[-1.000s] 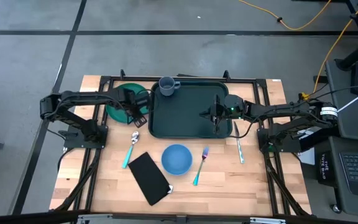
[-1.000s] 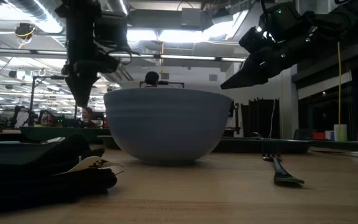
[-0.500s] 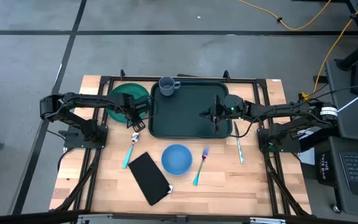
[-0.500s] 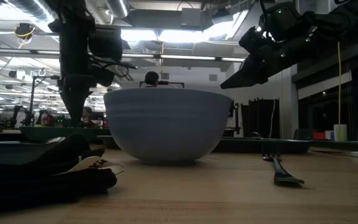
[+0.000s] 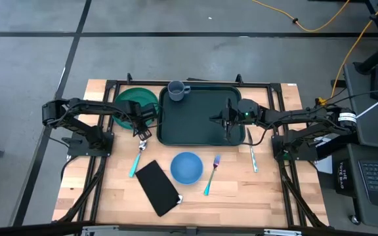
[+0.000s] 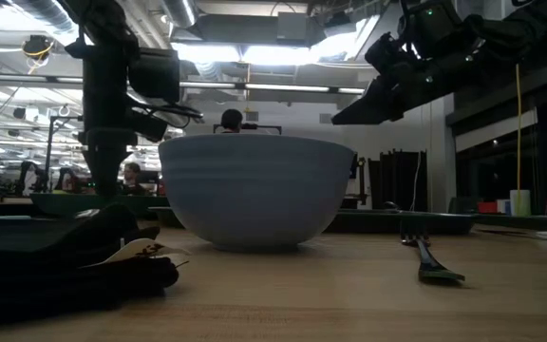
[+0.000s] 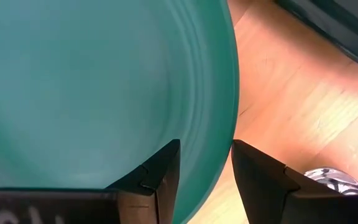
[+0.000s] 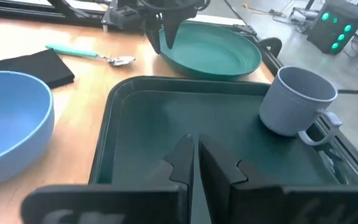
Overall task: Set up tray
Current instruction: Put the green plate under the gray mug on the dark green tray
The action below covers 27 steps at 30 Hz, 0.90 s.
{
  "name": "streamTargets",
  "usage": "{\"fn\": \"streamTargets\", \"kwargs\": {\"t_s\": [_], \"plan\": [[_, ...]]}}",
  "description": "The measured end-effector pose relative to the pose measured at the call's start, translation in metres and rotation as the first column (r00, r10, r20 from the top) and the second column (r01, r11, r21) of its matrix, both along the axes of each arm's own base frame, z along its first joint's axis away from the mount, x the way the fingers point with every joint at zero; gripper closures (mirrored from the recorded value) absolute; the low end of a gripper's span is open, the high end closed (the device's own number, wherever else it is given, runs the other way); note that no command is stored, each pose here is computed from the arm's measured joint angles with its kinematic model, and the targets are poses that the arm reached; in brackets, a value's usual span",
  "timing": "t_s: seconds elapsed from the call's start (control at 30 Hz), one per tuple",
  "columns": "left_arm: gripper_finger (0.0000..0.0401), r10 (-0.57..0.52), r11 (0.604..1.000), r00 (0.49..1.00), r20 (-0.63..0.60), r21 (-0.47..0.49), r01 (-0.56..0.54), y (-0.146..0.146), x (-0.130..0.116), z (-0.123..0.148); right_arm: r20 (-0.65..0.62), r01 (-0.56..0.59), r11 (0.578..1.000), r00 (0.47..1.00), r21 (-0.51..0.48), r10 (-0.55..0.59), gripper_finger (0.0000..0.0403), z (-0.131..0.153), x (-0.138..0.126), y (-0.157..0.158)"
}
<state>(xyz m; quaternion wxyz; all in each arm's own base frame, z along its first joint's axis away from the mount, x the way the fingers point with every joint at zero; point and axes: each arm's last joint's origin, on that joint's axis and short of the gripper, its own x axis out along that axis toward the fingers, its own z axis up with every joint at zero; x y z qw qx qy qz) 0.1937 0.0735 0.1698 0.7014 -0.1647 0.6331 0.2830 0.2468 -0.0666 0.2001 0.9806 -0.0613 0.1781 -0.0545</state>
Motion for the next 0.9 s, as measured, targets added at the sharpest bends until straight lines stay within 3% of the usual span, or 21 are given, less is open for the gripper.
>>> {"fn": "streamTargets", "kwargs": {"t_s": [0.4,0.9], "plan": [[0.0272,-0.013,0.999,1.000,-0.015,0.032,0.014,0.001,0.001,-0.001,0.001,-0.005,1.000,1.000,-0.016,0.005,0.0373,0.000,0.000,0.000],[0.0274,-0.064,0.998,0.991,-0.119,-0.022,0.062,-0.001,0.008,-0.023,0.000,-0.005,1.000,1.000,-0.016,0.005,0.0373,0.000,0.000,0.000]]}}
